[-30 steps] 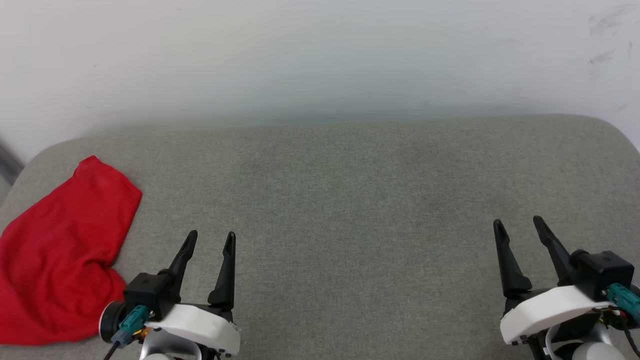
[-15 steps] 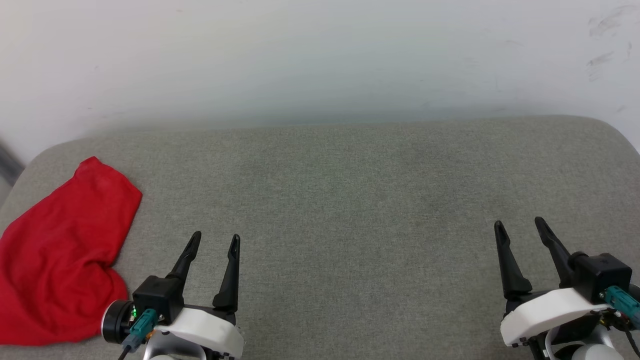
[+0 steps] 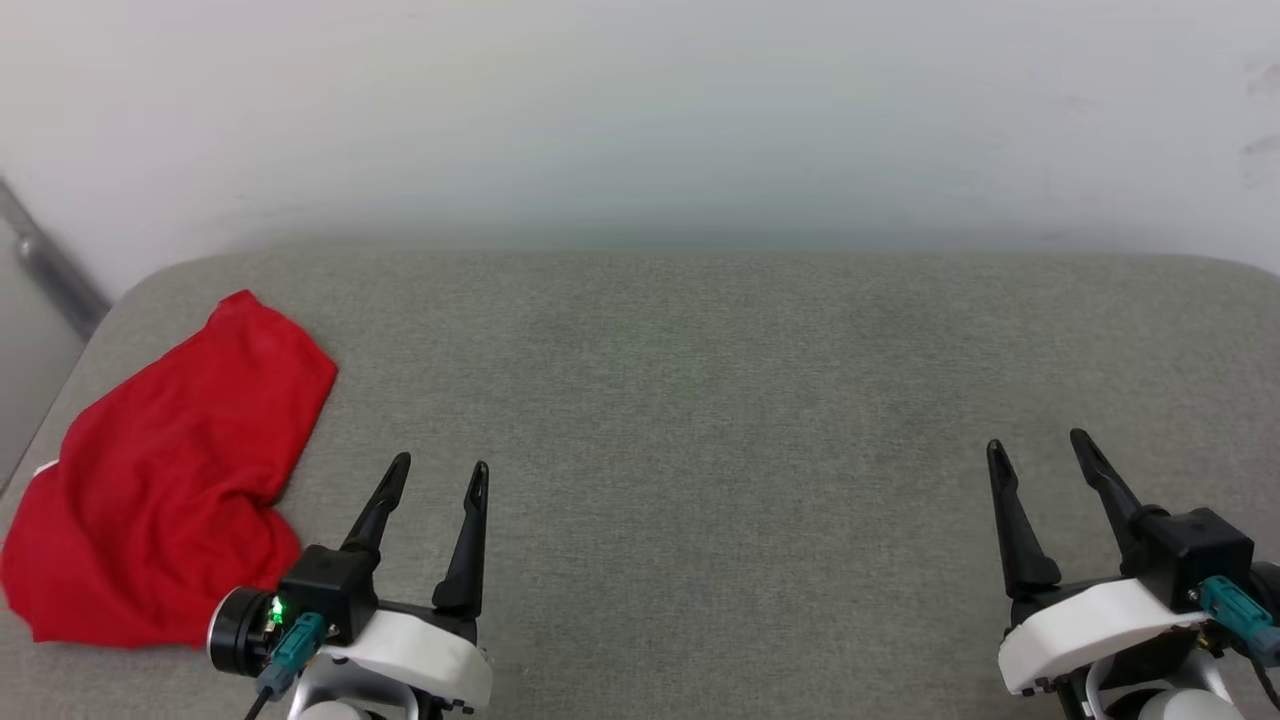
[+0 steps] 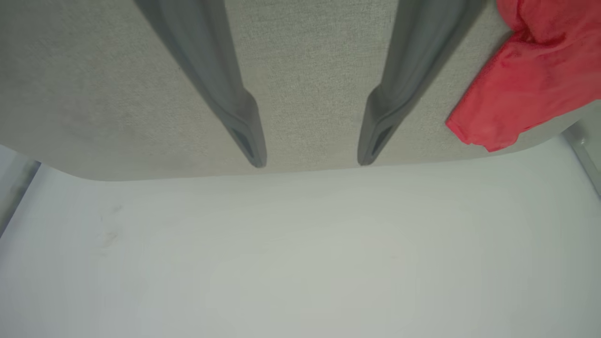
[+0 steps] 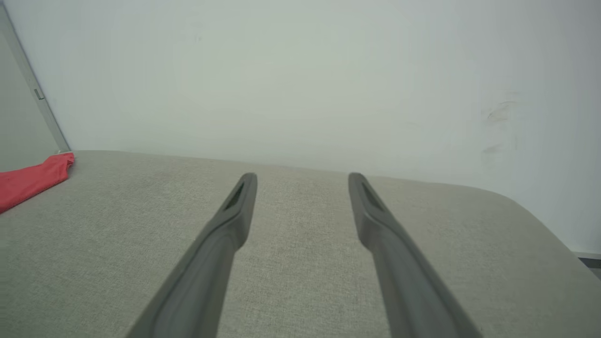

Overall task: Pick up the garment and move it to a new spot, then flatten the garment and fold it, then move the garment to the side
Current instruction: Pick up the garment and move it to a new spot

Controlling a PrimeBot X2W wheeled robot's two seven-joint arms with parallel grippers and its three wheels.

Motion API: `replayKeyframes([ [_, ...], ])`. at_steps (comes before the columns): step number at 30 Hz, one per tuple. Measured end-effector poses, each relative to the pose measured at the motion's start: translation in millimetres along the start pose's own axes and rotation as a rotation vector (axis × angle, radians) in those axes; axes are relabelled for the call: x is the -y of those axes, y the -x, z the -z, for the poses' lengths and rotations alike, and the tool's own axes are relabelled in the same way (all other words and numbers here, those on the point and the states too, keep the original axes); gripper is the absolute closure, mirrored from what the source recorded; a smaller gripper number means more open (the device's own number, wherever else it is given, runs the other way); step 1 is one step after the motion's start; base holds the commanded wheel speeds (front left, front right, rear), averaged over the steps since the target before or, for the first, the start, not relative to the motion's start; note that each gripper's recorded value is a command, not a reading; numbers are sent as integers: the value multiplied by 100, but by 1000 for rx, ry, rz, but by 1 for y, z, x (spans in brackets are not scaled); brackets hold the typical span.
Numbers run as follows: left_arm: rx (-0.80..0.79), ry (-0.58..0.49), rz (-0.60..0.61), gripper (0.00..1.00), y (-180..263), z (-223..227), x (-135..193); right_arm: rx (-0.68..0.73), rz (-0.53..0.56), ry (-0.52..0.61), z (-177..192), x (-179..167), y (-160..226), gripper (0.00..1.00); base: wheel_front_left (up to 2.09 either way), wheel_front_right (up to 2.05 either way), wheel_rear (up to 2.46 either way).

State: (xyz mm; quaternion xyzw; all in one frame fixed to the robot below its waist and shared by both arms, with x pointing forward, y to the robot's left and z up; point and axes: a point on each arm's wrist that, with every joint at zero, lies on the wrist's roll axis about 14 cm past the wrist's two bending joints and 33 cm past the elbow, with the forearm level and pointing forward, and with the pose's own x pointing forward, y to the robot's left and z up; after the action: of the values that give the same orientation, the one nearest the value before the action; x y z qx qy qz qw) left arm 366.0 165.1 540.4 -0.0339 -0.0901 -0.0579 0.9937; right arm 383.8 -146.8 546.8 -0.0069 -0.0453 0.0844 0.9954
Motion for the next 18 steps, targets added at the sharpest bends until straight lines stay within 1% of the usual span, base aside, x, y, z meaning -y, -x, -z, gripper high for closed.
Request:
replayKeyframes([
  [4, 14, -7, -59, 0, 8, -6, -18, 9, -63, -12, -2, -21, -10, 0, 0, 0, 0],
  [9, 24, -22, -151, 0, 25, -12, -46, 18, -171, -27, -4, -58, -23, 0, 0, 0, 0],
  [18, 37, -60, -340, 0, 69, -23, -100, 22, -370, -58, -5, -127, -37, 0, 0, 0, 0],
])
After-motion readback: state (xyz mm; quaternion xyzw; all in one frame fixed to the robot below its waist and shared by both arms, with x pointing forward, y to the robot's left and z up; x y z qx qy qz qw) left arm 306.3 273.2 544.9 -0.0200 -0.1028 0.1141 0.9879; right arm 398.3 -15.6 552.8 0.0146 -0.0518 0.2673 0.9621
